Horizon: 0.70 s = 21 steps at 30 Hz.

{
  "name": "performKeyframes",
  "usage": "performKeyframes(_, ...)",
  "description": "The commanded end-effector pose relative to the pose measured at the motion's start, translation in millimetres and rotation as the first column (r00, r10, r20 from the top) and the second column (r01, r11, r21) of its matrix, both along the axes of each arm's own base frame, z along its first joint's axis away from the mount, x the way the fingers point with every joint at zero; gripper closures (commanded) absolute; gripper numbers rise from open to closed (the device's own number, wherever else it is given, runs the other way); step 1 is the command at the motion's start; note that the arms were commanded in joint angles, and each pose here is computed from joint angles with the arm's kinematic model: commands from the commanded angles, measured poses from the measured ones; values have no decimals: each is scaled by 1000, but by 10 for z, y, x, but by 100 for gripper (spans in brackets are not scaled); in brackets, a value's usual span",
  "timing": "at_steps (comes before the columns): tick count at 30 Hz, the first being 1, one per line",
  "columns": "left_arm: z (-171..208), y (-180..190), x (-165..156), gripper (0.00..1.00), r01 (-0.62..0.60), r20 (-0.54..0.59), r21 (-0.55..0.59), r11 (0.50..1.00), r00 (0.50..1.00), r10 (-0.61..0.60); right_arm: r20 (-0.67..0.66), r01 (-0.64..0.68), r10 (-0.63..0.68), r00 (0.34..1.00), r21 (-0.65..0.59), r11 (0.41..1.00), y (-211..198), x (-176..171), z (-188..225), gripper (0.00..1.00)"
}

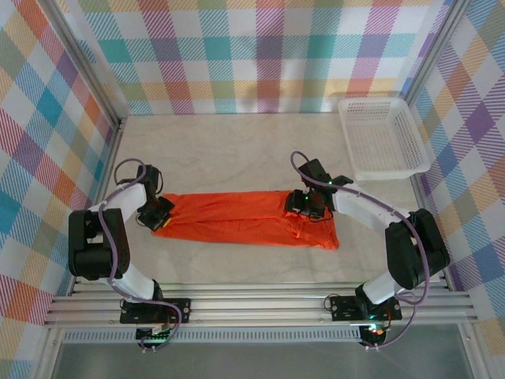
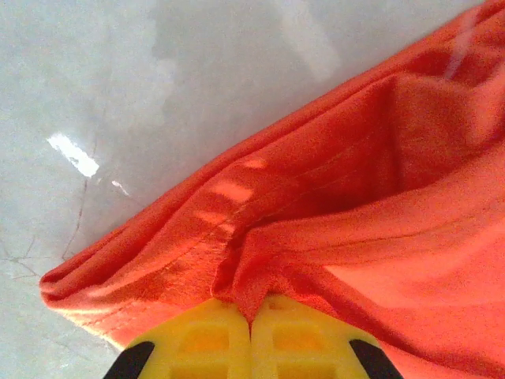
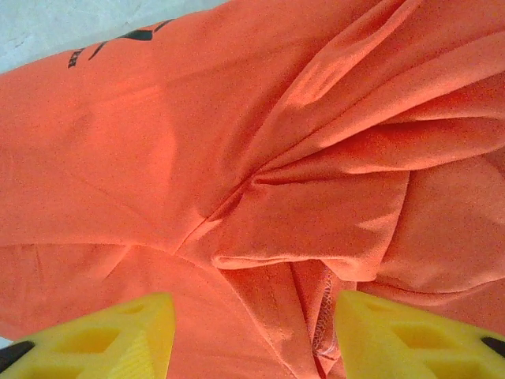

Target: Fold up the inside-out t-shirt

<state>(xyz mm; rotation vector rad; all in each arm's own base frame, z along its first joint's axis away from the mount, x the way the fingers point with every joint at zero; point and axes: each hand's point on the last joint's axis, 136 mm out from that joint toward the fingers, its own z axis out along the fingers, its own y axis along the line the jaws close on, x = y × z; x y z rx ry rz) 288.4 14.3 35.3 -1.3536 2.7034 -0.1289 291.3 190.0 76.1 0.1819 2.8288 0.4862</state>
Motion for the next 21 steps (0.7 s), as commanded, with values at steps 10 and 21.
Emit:
performKeyframes(10, 719, 28, 718, 100, 99, 154, 74, 992, 982, -110, -7, 19, -19, 1000, -22, 1000, -62, -64, -61, 45)
performKeyframes(21, 980, -400, 1641, 100, 346, 184, 204, 916, 905, -383, -29, 37, -38, 999, -28, 999, -60, -56, -174, 44)
